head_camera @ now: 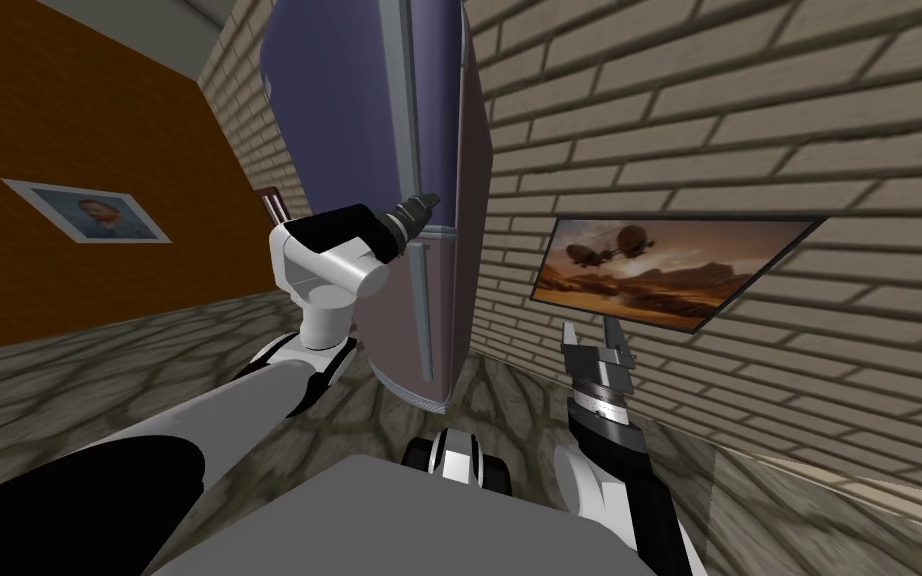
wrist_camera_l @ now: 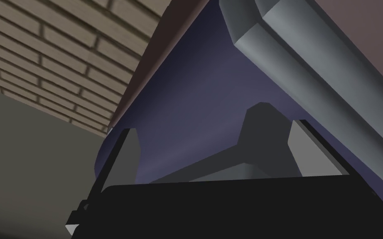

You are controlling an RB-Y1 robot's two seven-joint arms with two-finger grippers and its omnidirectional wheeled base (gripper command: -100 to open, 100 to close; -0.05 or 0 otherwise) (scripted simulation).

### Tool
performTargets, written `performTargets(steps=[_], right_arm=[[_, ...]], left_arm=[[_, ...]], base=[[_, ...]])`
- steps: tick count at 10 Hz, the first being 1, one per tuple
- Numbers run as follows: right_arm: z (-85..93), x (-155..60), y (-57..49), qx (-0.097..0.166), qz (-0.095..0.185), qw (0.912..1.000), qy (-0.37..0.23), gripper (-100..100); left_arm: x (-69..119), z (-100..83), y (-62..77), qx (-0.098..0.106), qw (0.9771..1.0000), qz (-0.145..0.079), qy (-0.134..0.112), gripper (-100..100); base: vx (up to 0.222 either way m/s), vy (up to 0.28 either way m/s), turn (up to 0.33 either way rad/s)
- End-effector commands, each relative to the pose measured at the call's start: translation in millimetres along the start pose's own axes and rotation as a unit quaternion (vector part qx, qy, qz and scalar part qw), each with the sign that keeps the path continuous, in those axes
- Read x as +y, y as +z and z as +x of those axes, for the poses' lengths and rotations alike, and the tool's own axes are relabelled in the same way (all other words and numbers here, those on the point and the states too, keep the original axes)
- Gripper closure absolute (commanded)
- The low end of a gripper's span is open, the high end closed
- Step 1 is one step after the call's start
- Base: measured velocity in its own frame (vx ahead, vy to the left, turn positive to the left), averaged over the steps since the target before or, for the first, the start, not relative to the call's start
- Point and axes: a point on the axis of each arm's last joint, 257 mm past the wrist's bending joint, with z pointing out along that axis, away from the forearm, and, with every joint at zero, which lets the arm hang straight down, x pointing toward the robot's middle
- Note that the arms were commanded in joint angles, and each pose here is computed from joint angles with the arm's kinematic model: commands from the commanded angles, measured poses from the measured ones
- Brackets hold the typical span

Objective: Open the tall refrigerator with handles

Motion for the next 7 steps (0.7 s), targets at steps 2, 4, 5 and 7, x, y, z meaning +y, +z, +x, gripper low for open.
performTargets(steps=[2, 4, 5, 7], right_arm=[[0.0, 0.0, 0.0, 0.000, 0.000, 1.0000, 0.000, 0], [0.0, 0.0, 0.0, 0.000, 0.000, 1.0000, 0.000, 0], [0.0, 0.0, 0.0, 0.000, 0.000, 1.0000, 0.000, 0], [0.0, 0.0, 0.0, 0.000, 0.000, 1.0000, 0.000, 0]], left_arm=[[1.5, -3.7, 4.0, 0.019, 0.9993, -0.024, 0.022, -100], [3.3, -8.3, 6.6, 0.032, 0.9978, -0.043, 0.038, -100], [4.7, -11.0, 7.6, 0.039, 0.9968, -0.053, 0.047, -100], [8.5, -17.1, 9.0, 0.051, 0.9940, -0.074, 0.062, -100]], base=[[-0.022, 0.010, -0.039], [-0.014, 0.003, -0.044], [-0.023, 0.007, -0.051], [-0.025, 0.011, -0.059]])
